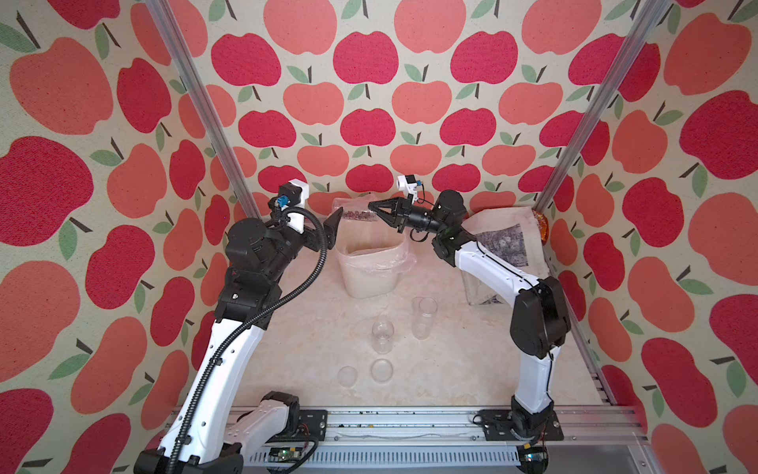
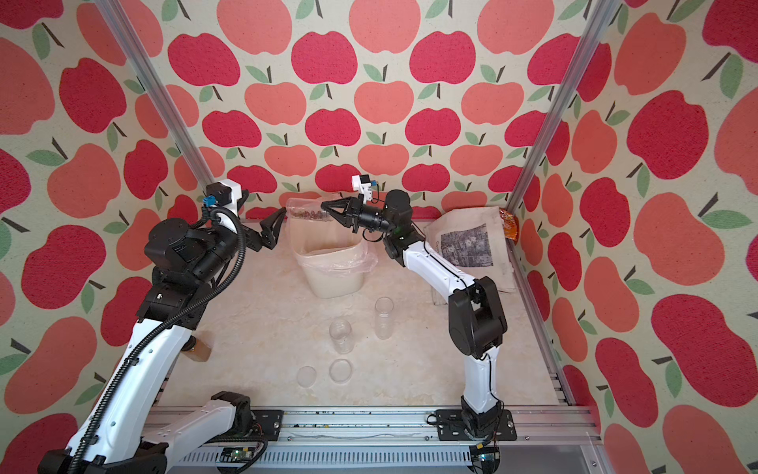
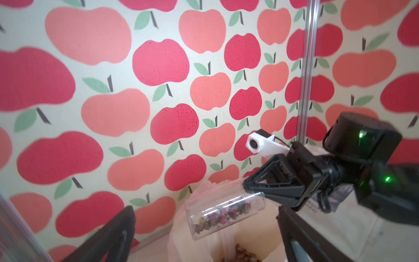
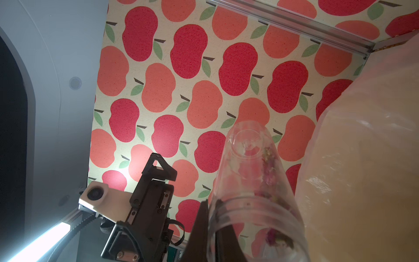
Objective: Empty the moldy dried flower tea in the jars
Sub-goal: Pour the moldy dried flower tea into the trash bin.
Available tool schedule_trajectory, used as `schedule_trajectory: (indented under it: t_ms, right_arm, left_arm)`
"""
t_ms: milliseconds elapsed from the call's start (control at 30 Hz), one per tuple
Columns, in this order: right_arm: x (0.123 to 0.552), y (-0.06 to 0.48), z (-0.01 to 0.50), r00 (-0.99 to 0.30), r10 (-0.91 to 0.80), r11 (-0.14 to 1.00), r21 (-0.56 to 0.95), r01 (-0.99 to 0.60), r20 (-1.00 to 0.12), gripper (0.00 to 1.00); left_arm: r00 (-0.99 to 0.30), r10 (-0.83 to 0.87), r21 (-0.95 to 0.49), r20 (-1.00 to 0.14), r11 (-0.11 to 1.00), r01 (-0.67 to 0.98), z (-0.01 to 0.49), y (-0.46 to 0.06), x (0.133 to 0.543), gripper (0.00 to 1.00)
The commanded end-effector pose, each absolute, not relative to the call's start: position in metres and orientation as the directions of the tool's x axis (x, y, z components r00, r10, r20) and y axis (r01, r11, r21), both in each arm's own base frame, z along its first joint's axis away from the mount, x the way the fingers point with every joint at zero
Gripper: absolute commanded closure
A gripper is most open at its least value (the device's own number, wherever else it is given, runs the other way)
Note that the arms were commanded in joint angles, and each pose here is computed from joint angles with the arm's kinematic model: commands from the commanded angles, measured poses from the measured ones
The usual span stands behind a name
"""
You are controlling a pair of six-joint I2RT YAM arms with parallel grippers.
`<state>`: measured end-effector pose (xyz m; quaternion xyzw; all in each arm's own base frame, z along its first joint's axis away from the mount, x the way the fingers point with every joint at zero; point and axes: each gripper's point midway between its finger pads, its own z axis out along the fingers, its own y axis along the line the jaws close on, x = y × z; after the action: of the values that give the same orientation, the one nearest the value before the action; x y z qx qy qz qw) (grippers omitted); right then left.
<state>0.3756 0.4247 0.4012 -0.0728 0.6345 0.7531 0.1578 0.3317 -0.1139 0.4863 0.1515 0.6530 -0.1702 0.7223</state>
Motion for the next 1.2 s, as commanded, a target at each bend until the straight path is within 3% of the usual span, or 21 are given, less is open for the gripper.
schedule_trajectory:
  t_ms: [0,133,367,700,867,1033,1167]
  right_arm:
    - [0.37,0.413,0.427,-0.906,0.193,-0.186,0.893,-0.41,-0.376,1.0]
    - [0.365,0.412,0.429,-0.902,0.195,-0.195,0.886,-0.42,-0.384,1.0]
    - [0.355,0.421,0.435,-0.899,0.186,-0.221,0.875,-0.431,-0.396,1.0]
    - [0.347,0.436,0.438,-0.902,0.162,-0.248,0.868,-0.43,-0.4,1.0]
    - [0.346,0.443,0.436,-0.904,0.155,-0.252,0.869,-0.426,-0.399,1.0]
    - [0.348,0.446,0.435,-0.905,0.156,-0.257,0.869,-0.423,-0.395,1.0]
    - [0.35,0.447,0.43,-0.908,0.158,-0.249,0.874,-0.418,-0.389,1.0]
  left_arm:
    - [-0.183,-0.543,-0.572,-0.819,0.757,0.315,0.475,-0.094,0.344,0.0]
    - [-0.341,-0.74,-0.813,-0.581,0.55,0.191,0.45,-0.088,0.362,0.04]
    - [-0.465,-0.803,-0.924,-0.373,0.368,0.106,0.431,-0.096,0.39,0.06]
    - [-0.535,-0.813,-0.97,-0.232,0.232,0.069,0.417,-0.111,0.418,0.04]
    - [-0.555,-0.806,-0.977,-0.208,0.203,0.072,0.414,-0.123,0.426,0.11]
    - [-0.568,-0.8,-0.979,-0.195,0.188,0.072,0.41,-0.131,0.434,0.24]
    - [-0.569,-0.801,-0.981,-0.187,0.178,0.071,0.405,-0.134,0.439,0.42]
